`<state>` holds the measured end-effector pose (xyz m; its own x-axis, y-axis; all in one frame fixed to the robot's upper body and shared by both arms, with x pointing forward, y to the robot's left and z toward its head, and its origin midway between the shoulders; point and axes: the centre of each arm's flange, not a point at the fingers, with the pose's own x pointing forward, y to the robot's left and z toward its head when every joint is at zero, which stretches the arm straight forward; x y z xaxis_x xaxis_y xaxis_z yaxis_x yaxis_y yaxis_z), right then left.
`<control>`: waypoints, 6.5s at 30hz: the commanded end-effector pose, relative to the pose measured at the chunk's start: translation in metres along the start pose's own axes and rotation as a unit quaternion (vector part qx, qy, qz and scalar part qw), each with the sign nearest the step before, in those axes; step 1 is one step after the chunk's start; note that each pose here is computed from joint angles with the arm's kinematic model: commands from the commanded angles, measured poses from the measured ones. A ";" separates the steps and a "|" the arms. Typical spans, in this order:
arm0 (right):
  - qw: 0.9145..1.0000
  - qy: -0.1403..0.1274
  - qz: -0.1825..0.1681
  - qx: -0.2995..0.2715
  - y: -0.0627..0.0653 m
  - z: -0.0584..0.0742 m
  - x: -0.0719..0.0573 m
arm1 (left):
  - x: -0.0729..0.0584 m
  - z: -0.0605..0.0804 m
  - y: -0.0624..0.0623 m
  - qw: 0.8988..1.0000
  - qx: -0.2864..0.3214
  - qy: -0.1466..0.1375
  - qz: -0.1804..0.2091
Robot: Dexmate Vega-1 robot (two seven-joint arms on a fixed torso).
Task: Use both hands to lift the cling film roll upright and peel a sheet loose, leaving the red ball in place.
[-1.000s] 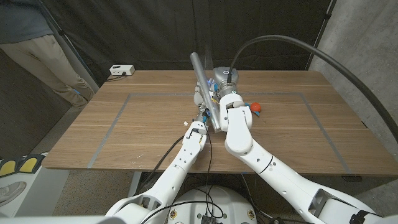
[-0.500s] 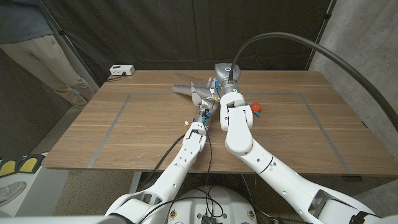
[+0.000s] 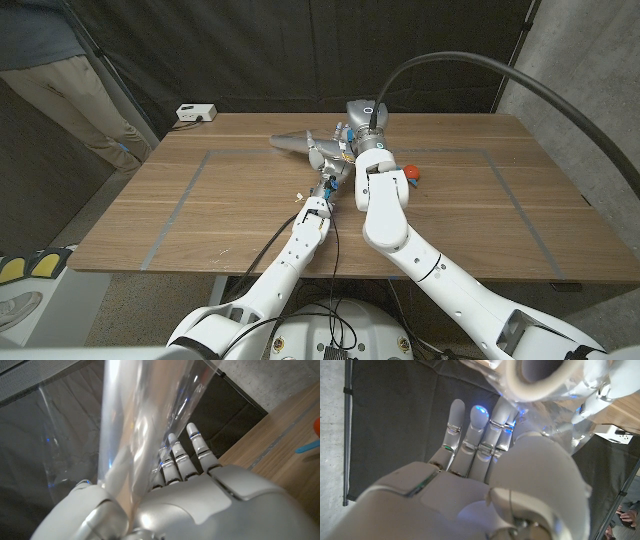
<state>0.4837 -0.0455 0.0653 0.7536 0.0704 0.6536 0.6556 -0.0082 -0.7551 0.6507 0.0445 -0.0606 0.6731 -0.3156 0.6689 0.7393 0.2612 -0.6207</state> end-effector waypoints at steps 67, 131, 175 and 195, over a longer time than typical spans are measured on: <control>0.962 -0.085 0.258 -0.034 -0.019 0.016 0.043 | -0.001 -0.001 0.009 0.996 0.073 0.045 -0.021; 0.997 0.007 -0.075 0.023 -0.019 -0.003 0.035 | 0.018 -0.003 0.004 0.992 0.077 0.054 -0.079; 0.983 0.023 -0.179 0.014 -0.051 -0.006 0.072 | 0.011 -0.008 -0.001 0.985 0.094 0.059 -0.129; 0.976 0.017 -0.218 0.006 -0.070 -0.001 0.090 | 0.014 -0.007 -0.004 0.980 0.102 0.066 -0.155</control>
<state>0.5051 -0.0441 0.1621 0.4455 0.0199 0.8951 0.8946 0.0294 -0.4459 0.6574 0.0318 -0.0532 0.4319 -0.5156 0.7400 0.8993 0.3086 -0.3099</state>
